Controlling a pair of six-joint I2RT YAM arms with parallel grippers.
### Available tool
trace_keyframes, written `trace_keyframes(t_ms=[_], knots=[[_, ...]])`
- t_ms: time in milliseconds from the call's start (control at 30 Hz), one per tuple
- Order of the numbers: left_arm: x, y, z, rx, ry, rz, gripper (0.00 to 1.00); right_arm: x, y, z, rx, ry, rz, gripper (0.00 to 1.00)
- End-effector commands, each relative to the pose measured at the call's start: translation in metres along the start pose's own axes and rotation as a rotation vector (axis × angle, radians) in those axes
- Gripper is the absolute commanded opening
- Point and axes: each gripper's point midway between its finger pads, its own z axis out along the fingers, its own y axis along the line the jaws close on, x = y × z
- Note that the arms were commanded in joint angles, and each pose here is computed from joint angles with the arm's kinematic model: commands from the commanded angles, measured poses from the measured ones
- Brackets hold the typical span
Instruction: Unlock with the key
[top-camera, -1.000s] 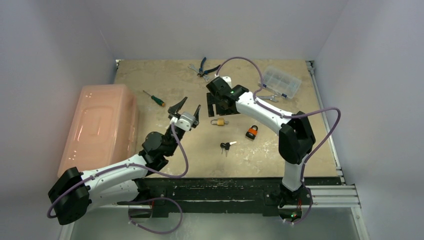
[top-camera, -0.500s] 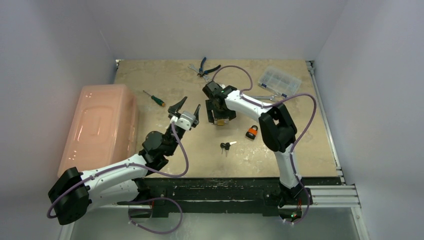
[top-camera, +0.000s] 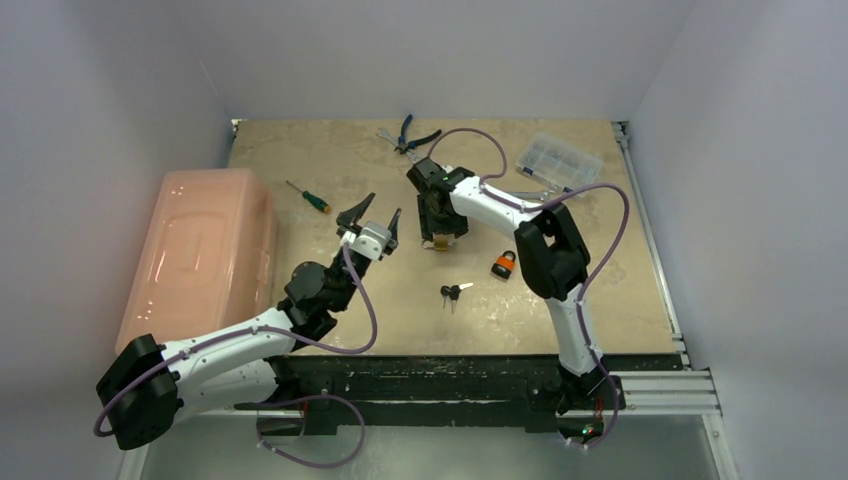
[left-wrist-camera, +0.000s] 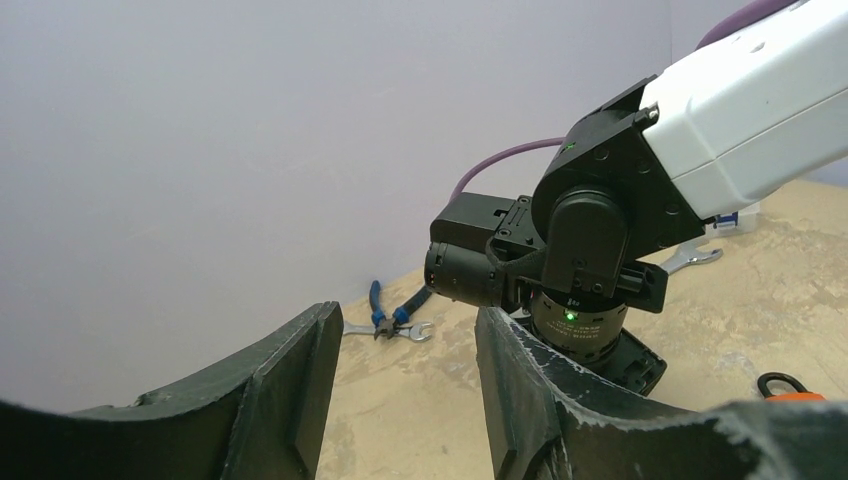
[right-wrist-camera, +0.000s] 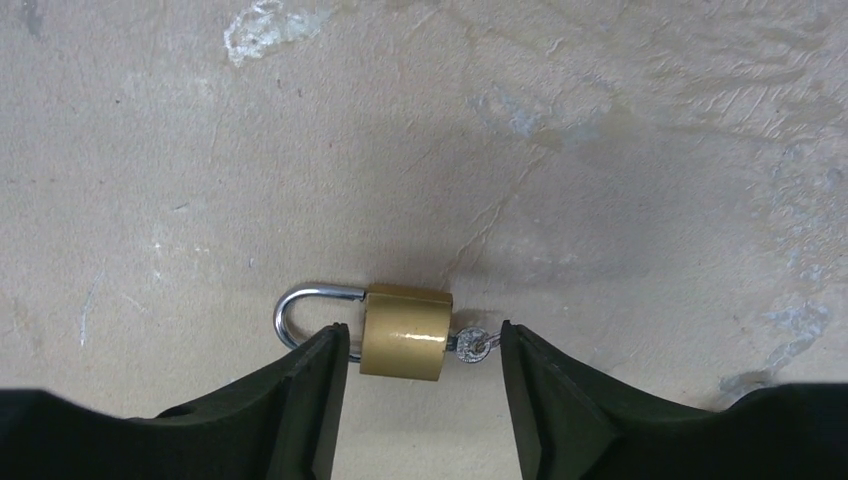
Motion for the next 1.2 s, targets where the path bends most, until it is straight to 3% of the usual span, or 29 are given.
trace_keyframes(t_ms=[0, 300, 567, 633, 733, 800, 1167], knots=[[-0.022, 0.010, 0.007, -0.034, -0.053, -0.036, 0.55, -0.015, 0.003, -0.002, -0.004, -0.032, 0.025, 0.62], [-0.021, 0.009, 0.007, -0.030, -0.050, -0.037, 0.55, -0.012, 0.004, 0.007, -0.001, -0.021, 0.018, 0.49], [-0.021, 0.009, 0.007, -0.030, -0.049, -0.035, 0.55, -0.007, 0.003, 0.011, 0.002, -0.012, 0.017, 0.47], [-0.021, 0.009, 0.008, -0.030, -0.049, -0.033, 0.55, -0.005, 0.003, 0.013, 0.001, -0.006, 0.014, 0.37], [-0.020, 0.009, 0.008, -0.031, -0.047, -0.030, 0.55, -0.003, 0.004, 0.014, -0.001, -0.002, 0.013, 0.10], [-0.020, 0.009, 0.007, -0.031, -0.046, -0.028, 0.55, -0.004, 0.003, 0.012, -0.004, -0.009, 0.017, 0.00], [-0.023, 0.004, 0.006, 0.006, -0.067, -0.015, 0.55, -0.028, -0.003, -0.043, -0.077, -0.160, 0.034, 0.00]])
